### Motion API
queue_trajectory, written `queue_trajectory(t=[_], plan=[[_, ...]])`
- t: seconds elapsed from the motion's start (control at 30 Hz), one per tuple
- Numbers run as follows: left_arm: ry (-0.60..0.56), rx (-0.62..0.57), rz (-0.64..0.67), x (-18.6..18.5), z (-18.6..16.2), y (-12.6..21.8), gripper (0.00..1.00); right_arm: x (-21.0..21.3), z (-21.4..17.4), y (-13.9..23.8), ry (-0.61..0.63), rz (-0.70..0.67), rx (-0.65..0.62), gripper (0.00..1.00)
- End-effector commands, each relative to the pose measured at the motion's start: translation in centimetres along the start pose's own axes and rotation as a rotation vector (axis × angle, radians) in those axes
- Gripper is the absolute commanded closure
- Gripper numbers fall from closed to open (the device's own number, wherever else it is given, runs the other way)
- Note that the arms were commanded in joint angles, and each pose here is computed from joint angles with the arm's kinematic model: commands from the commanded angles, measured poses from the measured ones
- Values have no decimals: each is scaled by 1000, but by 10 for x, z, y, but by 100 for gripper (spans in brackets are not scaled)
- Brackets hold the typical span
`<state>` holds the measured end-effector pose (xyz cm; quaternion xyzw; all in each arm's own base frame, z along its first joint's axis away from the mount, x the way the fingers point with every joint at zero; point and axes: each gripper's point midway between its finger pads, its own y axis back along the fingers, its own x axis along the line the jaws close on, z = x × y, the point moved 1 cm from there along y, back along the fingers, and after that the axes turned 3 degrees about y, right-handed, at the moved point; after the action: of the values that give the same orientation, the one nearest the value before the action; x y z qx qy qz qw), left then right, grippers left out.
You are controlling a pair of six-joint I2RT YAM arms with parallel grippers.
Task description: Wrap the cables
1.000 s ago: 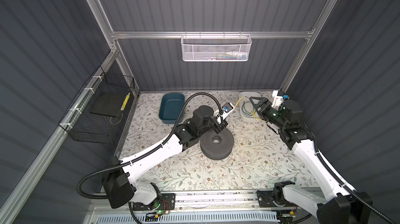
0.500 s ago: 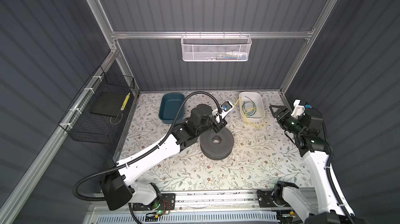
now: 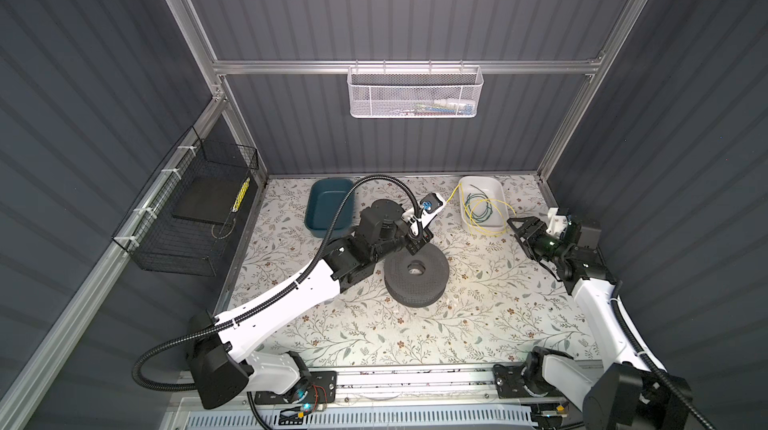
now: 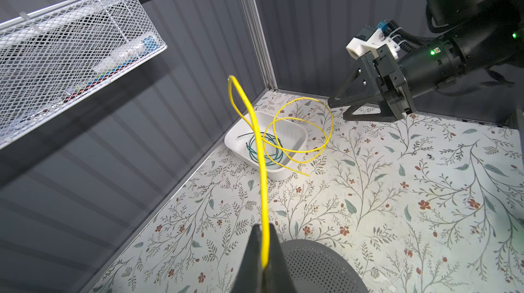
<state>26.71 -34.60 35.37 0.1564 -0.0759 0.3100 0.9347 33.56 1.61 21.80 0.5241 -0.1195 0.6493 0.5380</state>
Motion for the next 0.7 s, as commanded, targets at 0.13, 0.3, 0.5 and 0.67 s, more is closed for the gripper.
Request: queue_trajectory(t=[0.13, 0.3, 0.5, 0.67], plan=[[-2, -47, 7, 4, 17, 13, 100, 2, 5, -17, -58, 73, 35, 51], [0, -55, 12, 6, 18, 15, 100, 1, 7, -15, -44, 56, 27, 47], [-14, -41, 38, 9, 13, 14, 100, -14, 6, -8, -50, -3, 6, 45], [-13, -53, 32, 7, 11, 14, 100, -11, 6, -2, -42, 26, -4, 48]])
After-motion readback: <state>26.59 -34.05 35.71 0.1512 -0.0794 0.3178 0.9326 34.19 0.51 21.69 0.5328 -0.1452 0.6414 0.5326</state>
